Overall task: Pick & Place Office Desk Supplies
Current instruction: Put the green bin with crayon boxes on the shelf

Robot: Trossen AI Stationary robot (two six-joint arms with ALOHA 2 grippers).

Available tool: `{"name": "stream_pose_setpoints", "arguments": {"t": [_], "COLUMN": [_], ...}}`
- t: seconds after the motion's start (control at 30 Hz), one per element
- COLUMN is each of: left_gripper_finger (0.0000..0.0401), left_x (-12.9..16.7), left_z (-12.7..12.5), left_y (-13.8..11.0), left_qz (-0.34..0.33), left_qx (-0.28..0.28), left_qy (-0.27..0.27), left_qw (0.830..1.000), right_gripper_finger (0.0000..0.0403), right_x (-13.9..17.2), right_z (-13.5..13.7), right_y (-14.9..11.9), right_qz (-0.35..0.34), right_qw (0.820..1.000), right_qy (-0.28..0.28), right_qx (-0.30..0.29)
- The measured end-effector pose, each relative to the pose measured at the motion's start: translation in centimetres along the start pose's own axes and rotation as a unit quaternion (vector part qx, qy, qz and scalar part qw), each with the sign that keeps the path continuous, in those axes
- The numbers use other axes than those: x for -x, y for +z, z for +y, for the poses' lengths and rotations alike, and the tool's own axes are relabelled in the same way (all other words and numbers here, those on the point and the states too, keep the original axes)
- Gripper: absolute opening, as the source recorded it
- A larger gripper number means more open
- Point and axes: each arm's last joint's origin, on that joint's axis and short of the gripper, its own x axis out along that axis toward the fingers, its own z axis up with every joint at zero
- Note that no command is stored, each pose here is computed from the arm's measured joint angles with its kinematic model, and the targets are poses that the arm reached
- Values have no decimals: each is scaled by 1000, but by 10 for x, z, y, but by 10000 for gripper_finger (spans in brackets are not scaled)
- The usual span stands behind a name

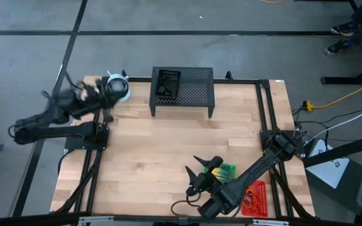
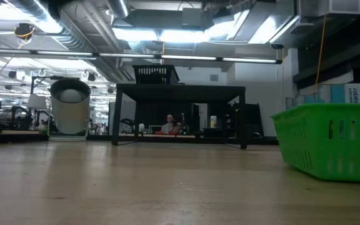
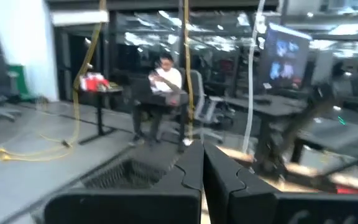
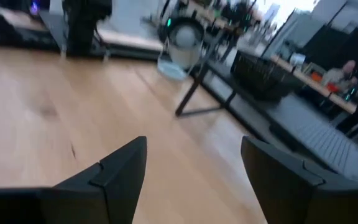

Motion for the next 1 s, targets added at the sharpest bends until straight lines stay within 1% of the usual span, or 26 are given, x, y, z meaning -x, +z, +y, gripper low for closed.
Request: {"name": "stream_pose_setpoints", "arguments": {"t": [0.1, 0.17, 0.23, 0.3, 0.33, 0.4, 0.47, 0.57, 0.63, 0.7, 0.77, 0.87, 1.0], "left_gripper_finger": [2, 2, 2, 2, 2, 2, 2, 2, 2, 2, 2, 2, 2], "left_x": [4, 4, 3, 2, 1, 1, 2, 2, 2, 2, 1, -1, -9], "left_z": [-2, -3, -5, -7, -8, -11, -15, -22, -27, -32, -36, -40, -46], "left_y": [-48, -74, -98, -115, -123, -137, -145, -149, -148, -149, -151, -154, -153], "left_qz": [5, 6, 15, 18, 24, 45, 59, 68, 63, 65, 76, 100, 118], "left_qx": [6, 3, -9, -14, -22, -51, -77, -107, -126, -163, -204, -261, -287], "left_qy": [-11, -10, -1, 18, 29, 41, 51, 55, 60, 78, 123, 191, 260], "left_qw": [1000, 1000, 1000, 1000, 999, 997, 994, 990, 988, 981, 968, 941, 914], "right_gripper_finger": [263, 263, 263, 263, 263, 263, 263, 263, 263, 263, 263, 263, 263], "right_x": [4, 5, 6, 6, 5, 0, -8, -26, -40, -53, -63, -70, -71], "right_z": [2, 4, 5, 7, 8, 11, 12, 10, 7, 4, 2, 0, 0], "right_y": [3, 6, 8, 12, 14, 19, 24, 29, 30, 31, 31, 32, 32], "right_qz": [-37, -57, -72, -90, -92, -91, -89, -85, -75, -56, -39, -26, -25], "right_qw": [999, 998, 996, 993, 992, 993, 993, 991, 990, 992, 993, 995, 996], "right_qy": [-15, -26, -39, -58, -61, -65, -71, -85, -94, -89, -85, -82, -83], "right_qx": [6, 18, 43, 57, 53, 26, -10, -66, -72, -74, -66, -48, -34]}}
